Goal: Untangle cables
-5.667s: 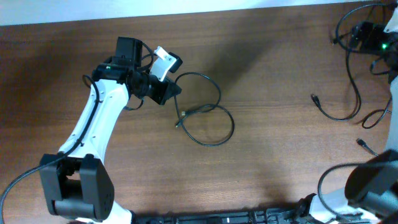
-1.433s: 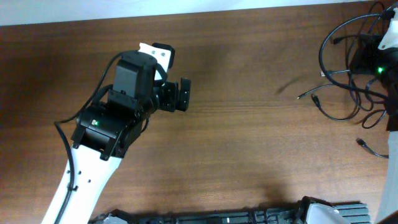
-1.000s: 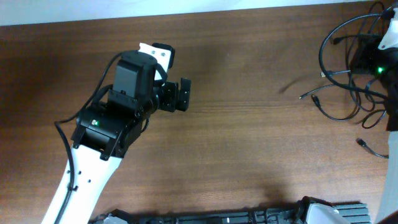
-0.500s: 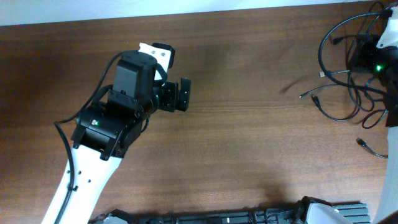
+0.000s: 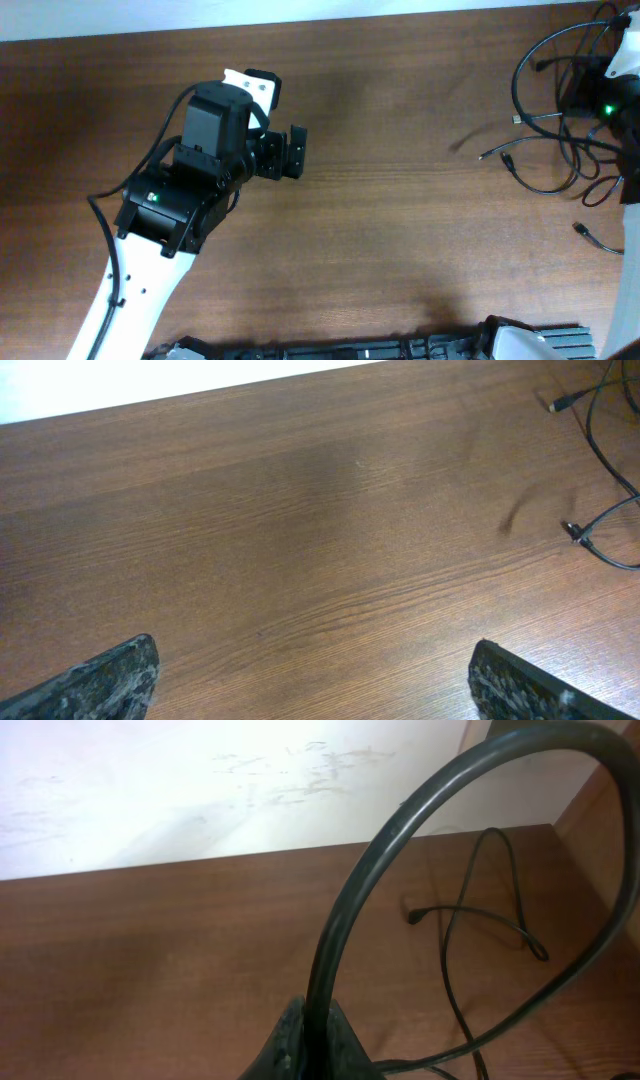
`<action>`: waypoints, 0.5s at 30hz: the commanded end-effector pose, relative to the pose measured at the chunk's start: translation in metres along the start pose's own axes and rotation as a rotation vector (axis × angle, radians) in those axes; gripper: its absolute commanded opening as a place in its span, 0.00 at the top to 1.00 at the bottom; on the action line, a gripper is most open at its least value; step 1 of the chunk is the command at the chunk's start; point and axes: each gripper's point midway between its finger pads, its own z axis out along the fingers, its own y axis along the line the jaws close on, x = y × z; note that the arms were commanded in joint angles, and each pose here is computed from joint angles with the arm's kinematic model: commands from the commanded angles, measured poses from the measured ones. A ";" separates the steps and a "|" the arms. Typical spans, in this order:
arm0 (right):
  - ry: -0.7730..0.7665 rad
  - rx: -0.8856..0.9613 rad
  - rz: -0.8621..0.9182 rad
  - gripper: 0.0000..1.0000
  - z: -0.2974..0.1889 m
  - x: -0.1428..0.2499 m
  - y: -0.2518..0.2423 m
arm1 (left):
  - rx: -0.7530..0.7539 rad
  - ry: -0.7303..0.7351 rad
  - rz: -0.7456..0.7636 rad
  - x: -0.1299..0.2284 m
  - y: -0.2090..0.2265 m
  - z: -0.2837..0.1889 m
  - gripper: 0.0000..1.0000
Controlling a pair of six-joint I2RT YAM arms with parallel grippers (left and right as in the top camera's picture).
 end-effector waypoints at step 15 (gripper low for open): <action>-0.125 0.121 -0.013 0.96 0.072 -0.038 -0.041 | -0.009 -0.016 0.016 -0.005 0.001 -0.003 0.01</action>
